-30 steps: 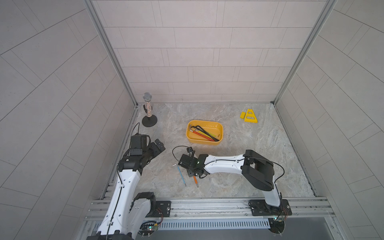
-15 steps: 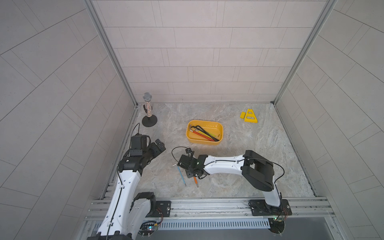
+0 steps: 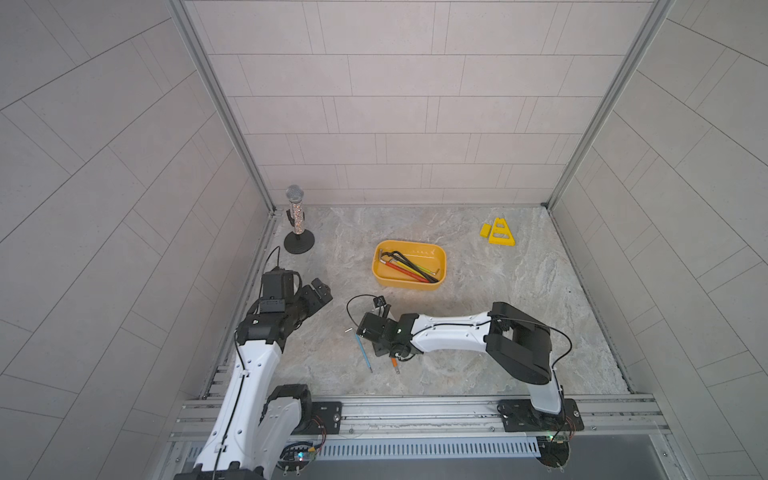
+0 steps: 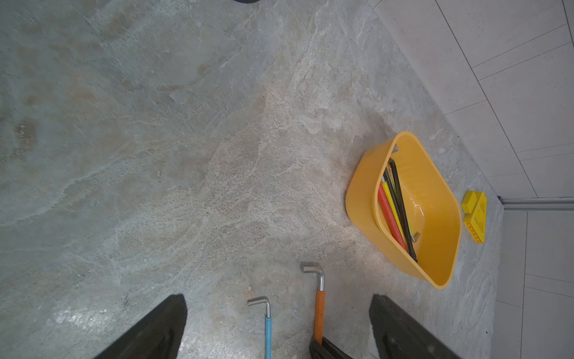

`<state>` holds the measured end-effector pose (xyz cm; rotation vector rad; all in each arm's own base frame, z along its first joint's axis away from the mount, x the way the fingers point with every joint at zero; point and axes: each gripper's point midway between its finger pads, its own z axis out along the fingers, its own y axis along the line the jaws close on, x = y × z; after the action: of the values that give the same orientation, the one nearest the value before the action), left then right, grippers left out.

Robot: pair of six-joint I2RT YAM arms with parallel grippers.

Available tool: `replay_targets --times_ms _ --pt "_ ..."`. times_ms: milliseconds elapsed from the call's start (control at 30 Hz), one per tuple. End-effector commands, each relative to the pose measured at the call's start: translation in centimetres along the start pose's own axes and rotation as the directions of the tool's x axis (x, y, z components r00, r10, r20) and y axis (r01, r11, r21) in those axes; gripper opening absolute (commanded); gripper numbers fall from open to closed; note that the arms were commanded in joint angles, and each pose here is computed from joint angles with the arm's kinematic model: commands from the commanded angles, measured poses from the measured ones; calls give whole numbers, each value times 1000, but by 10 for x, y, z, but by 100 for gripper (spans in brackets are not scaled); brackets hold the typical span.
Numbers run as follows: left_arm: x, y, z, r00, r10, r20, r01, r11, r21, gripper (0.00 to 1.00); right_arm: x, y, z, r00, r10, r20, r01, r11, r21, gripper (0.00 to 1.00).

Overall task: Put the hex key on the desktop into the storage box
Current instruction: Pick up the Allen key from the center of the board.

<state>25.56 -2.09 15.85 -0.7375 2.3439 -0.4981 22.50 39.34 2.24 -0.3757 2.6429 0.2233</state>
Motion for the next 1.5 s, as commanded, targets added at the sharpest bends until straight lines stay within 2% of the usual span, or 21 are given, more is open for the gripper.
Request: replay_targets --times_ms 0,100,233,433,567,700,1033,1233,1467 --pt "1 -3 2 1000 0 -5 0 1000 29 100 41 -32 10 992 -9 -127 20 996 89 6" --pt "5 -9 5 1000 -5 -25 7 998 69 100 41 -35 5 992 12 -124 -4 998 65 0" --pt "10 -13 10 998 -14 -65 20 996 87 100 37 -50 -6 995 8 -101 0 997 82 0" --pt "18 -22 19 990 -18 -137 37 990 138 100 8 -65 -43 999 -44 -7 45 996 77 0" --pt "17 -30 18 985 -8 -172 36 987 158 100 -14 -84 -69 998 -36 49 33 997 68 0" --pt "16 -44 21 981 -37 -188 79 973 219 100 -34 -102 -89 995 -38 94 33 998 51 0" --pt "-1 -75 21 987 -40 -153 84 952 294 100 -75 -137 -120 985 -39 170 36 999 25 0" --pt "-19 -99 26 989 24 -143 22 951 309 100 -97 -149 -121 981 -46 187 45 999 7 0" --pt "-54 -121 36 993 98 -63 -73 944 321 100 -128 -161 -117 980 -46 191 48 999 -5 0"
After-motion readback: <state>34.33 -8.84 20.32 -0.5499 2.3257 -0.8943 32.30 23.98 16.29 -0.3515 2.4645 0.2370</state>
